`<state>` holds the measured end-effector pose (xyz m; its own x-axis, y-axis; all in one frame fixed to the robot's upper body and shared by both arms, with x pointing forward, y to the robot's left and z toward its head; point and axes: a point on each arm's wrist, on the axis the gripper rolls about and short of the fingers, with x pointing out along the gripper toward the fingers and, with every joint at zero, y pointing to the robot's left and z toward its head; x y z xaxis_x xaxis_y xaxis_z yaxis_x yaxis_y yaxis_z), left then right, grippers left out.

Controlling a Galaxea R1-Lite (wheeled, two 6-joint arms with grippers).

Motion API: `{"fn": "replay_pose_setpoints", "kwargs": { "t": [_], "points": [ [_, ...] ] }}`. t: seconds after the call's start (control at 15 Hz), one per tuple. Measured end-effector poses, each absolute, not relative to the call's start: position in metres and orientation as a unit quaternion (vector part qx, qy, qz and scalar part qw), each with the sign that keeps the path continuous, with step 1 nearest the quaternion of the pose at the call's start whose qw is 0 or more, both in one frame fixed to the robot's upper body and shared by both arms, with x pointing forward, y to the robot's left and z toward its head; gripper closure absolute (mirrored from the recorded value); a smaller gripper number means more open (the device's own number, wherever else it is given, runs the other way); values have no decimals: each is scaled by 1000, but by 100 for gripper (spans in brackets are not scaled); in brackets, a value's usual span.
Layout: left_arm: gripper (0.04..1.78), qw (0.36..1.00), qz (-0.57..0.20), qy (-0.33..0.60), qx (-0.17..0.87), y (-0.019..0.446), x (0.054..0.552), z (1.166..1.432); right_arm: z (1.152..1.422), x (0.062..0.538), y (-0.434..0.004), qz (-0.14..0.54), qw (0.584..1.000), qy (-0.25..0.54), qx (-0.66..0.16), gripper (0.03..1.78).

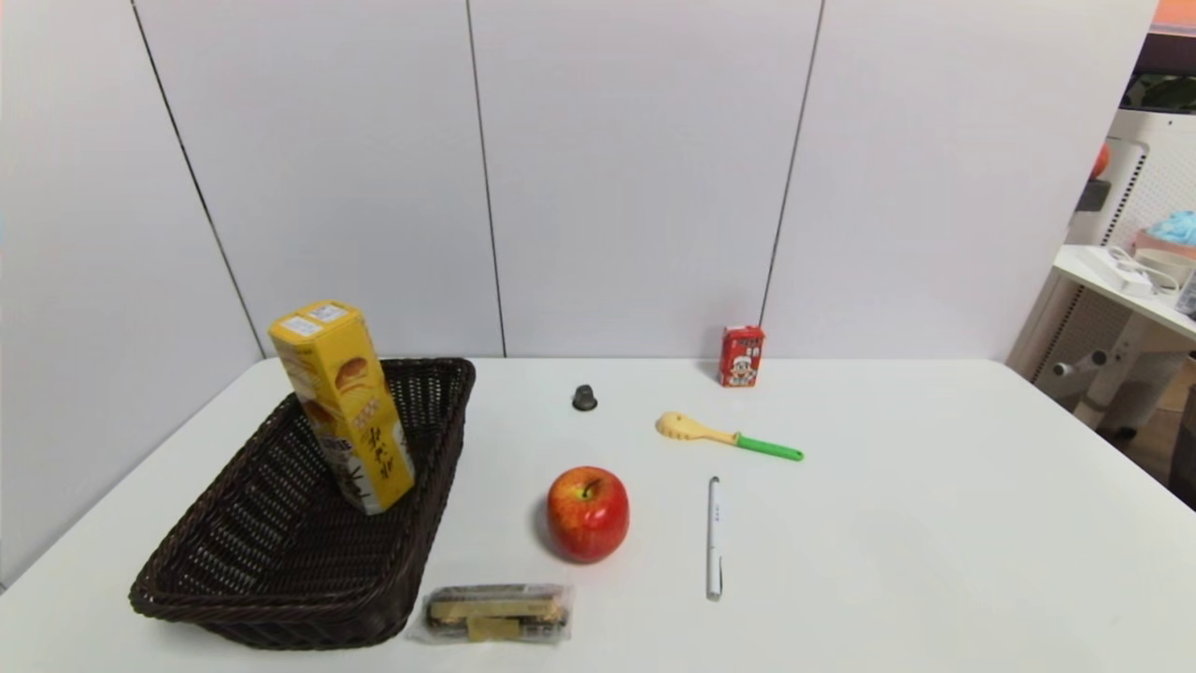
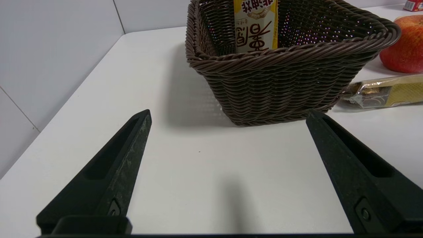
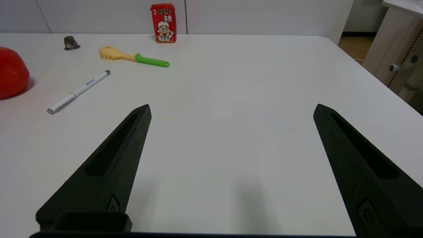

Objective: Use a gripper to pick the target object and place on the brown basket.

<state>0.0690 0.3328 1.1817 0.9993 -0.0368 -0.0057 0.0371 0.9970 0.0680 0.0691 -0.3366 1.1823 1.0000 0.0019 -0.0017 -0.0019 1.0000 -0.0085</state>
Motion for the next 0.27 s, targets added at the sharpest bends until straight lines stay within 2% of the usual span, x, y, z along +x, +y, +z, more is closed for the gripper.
{"fn": "replay_pose_setpoints", "kwargs": {
  "t": [0.27],
  "points": [
    [13,999,-18,2,34,333,69,1182,1182,69,-337,1,1000,1,-2,11]
  ]
}}
